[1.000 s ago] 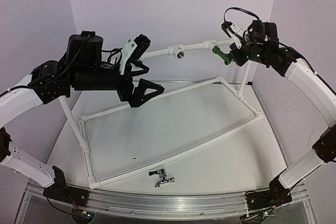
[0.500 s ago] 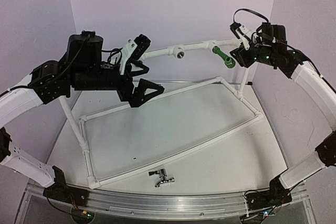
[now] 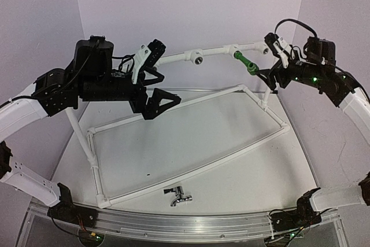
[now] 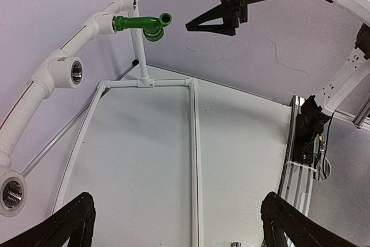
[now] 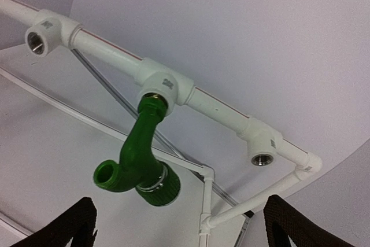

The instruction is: Install the water faucets

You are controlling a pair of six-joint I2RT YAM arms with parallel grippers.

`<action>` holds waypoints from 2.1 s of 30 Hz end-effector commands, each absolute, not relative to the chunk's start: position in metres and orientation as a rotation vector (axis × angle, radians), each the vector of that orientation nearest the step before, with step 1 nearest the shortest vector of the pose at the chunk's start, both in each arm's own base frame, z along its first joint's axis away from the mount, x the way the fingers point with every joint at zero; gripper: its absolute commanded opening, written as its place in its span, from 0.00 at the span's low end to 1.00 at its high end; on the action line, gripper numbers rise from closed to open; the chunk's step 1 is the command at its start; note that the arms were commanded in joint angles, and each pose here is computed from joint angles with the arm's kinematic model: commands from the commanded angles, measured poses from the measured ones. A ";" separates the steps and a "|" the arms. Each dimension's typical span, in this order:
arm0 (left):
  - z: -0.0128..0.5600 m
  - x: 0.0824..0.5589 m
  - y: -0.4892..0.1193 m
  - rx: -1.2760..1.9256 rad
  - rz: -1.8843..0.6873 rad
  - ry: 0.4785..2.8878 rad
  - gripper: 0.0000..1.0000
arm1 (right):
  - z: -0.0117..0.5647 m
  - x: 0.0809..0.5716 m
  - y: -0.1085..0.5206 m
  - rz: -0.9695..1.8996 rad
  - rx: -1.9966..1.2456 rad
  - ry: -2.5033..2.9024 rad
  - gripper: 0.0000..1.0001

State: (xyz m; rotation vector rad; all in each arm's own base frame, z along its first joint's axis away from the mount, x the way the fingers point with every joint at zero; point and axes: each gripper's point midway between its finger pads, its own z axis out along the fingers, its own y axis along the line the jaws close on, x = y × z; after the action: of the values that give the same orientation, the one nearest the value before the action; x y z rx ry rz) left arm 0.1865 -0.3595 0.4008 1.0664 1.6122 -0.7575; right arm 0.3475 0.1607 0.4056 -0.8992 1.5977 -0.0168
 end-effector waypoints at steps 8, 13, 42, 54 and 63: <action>0.423 0.186 -0.357 1.013 -0.788 1.542 1.00 | 0.394 0.370 0.178 0.103 -0.836 1.646 0.98; 0.426 0.186 -0.359 1.009 -0.799 1.536 1.00 | 0.386 0.389 0.179 0.080 -0.810 1.687 0.98; 0.433 0.185 -0.358 0.986 -0.819 1.531 0.99 | 0.353 0.371 0.225 1.027 -0.383 1.966 0.27; 0.435 0.186 -0.359 0.987 -0.823 1.528 0.99 | 0.370 0.352 0.240 1.615 -0.126 1.915 0.14; 0.436 0.187 -0.358 0.978 -0.822 1.528 0.99 | 0.374 0.356 0.234 1.776 0.108 1.941 0.00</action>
State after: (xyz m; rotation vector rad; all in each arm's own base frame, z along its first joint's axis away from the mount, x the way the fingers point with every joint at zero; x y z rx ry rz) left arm 0.1870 -0.3608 0.4061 1.0310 1.5992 -0.7870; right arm 0.3806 0.2204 0.3734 0.0538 1.8615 1.5485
